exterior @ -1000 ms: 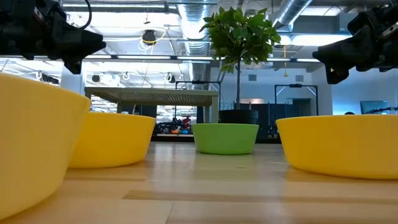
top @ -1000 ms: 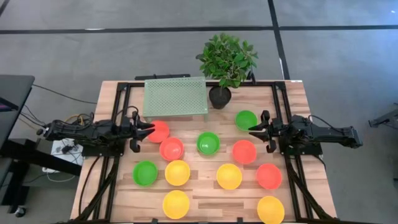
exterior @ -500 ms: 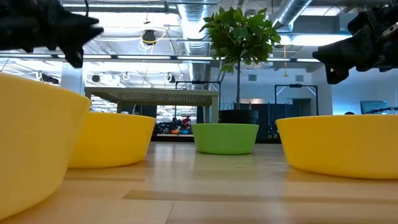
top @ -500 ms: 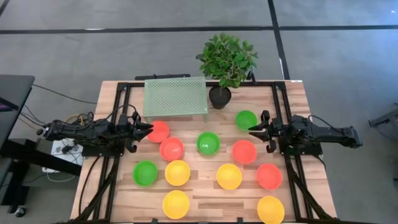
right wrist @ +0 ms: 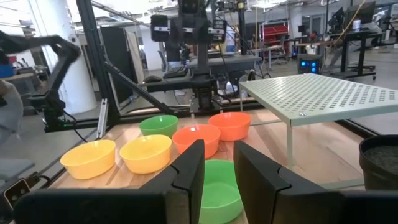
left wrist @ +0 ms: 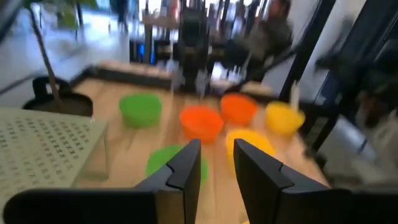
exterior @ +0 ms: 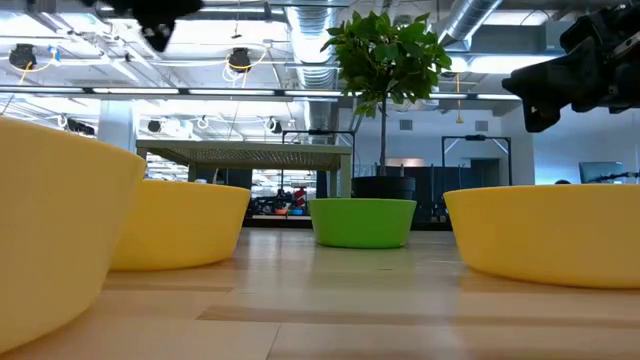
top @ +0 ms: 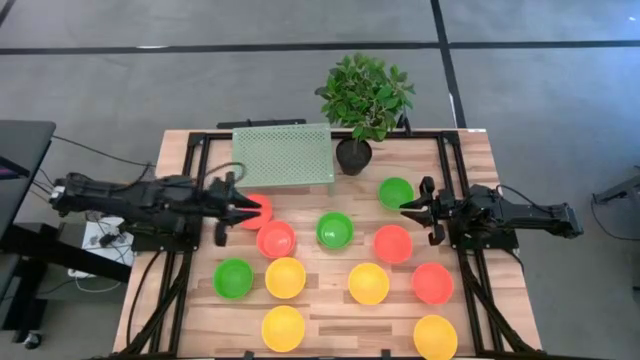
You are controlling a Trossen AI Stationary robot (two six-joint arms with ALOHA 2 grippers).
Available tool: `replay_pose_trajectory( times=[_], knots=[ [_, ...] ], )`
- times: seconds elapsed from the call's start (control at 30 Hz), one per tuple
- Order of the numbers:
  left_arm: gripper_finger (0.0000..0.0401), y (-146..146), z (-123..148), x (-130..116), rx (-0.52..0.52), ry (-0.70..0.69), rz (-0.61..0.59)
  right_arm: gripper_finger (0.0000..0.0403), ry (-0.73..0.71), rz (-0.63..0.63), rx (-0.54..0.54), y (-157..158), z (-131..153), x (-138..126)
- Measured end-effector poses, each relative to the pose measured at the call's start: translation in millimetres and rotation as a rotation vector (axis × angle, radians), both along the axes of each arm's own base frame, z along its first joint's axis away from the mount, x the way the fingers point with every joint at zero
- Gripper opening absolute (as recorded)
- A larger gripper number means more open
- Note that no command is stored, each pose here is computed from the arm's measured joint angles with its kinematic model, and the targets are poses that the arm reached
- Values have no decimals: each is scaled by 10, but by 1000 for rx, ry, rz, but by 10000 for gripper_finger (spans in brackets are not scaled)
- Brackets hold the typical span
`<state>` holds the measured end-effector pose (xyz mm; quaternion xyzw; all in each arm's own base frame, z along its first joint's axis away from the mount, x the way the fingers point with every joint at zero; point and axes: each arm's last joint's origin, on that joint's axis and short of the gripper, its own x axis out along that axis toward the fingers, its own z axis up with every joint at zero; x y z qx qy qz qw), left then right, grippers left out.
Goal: Pick & Place Mini bowls
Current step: Put the orange bowl on the shelf
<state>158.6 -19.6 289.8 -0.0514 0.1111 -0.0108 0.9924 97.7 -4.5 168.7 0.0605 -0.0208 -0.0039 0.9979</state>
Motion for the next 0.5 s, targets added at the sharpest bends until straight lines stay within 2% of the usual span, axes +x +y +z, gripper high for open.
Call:
replay_pose_trajectory(
  times=[0.13,0.27,0.37,0.5],
  knots=[
    [97,-55,-46,385,65,137,-14,82,-3,0,-1,0,2,0],
    [97,-101,-321,700,102,294,-23,82,-6,-1,-1,0,6,-1],
    [97,-132,-531,852,104,387,-50,82,-5,-1,-1,0,5,-1],
    [97,-185,-699,938,95,460,-93,82,-5,-3,-1,-1,6,-1]
  ],
)
